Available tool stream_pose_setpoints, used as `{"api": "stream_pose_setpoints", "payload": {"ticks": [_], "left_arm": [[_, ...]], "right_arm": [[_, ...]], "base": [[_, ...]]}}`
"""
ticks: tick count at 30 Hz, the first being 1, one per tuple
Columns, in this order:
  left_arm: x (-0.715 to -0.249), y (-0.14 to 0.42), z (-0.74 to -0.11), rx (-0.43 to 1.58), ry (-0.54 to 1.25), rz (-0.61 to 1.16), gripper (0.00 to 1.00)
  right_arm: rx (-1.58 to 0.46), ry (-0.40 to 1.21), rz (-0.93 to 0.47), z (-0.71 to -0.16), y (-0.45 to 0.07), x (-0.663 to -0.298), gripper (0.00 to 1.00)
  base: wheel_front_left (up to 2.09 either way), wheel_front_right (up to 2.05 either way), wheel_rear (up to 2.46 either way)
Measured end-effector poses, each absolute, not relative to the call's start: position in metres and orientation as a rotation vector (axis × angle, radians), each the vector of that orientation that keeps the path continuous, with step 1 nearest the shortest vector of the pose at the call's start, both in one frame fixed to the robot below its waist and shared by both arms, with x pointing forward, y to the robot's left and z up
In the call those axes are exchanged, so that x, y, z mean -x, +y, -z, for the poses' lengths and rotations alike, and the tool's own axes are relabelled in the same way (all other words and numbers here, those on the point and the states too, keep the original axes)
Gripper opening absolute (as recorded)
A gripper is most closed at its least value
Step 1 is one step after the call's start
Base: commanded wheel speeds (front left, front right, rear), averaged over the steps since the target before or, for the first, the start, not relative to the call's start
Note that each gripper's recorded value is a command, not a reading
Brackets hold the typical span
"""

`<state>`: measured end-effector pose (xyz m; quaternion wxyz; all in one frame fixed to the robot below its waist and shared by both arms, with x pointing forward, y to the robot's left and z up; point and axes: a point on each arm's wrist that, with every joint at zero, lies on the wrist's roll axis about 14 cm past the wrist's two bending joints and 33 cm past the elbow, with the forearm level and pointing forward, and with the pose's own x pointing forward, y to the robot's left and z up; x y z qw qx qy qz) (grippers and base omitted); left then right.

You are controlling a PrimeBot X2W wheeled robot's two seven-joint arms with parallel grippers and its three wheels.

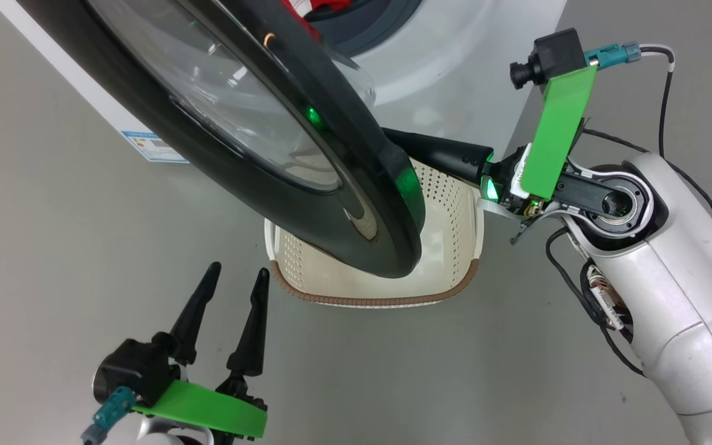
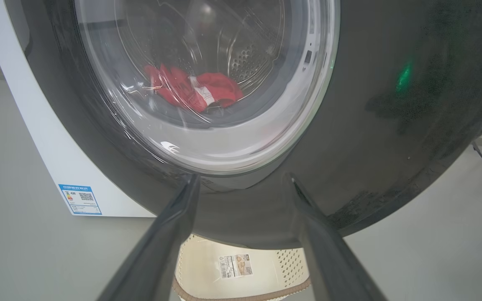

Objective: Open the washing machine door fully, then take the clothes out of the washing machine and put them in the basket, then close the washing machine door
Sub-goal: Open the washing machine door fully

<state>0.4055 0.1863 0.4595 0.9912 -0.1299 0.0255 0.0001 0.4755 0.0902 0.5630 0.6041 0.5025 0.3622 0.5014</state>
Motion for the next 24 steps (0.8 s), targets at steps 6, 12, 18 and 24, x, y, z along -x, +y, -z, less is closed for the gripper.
{"api": "stream_pose_setpoints", "payload": {"ticks": [6,12,18,24], "left_arm": [[-0.406,0.186,-0.462,0.261,0.044,0.003,1.0],[-0.404,0.184,-0.463,0.266,0.042,0.006,1.0],[-0.404,0.184,-0.463,0.27,0.039,0.004,1.0],[-0.406,0.183,-0.466,0.266,0.031,0.01,1.0]], "right_arm": [[-1.133,0.806,-1.123,-0.561,0.086,-0.48,0.05],[-1.146,0.76,-0.994,-0.542,0.068,-0.486,1.0],[-1.189,0.725,-0.863,-0.522,0.044,-0.49,1.0],[-1.23,0.717,-0.748,-0.5,0.018,-0.481,1.0]], "base": [[0.0,0.0,0.0],[0.0,0.0,0.0],[0.0,0.0,0.0],[0.0,0.0,0.0]]}}
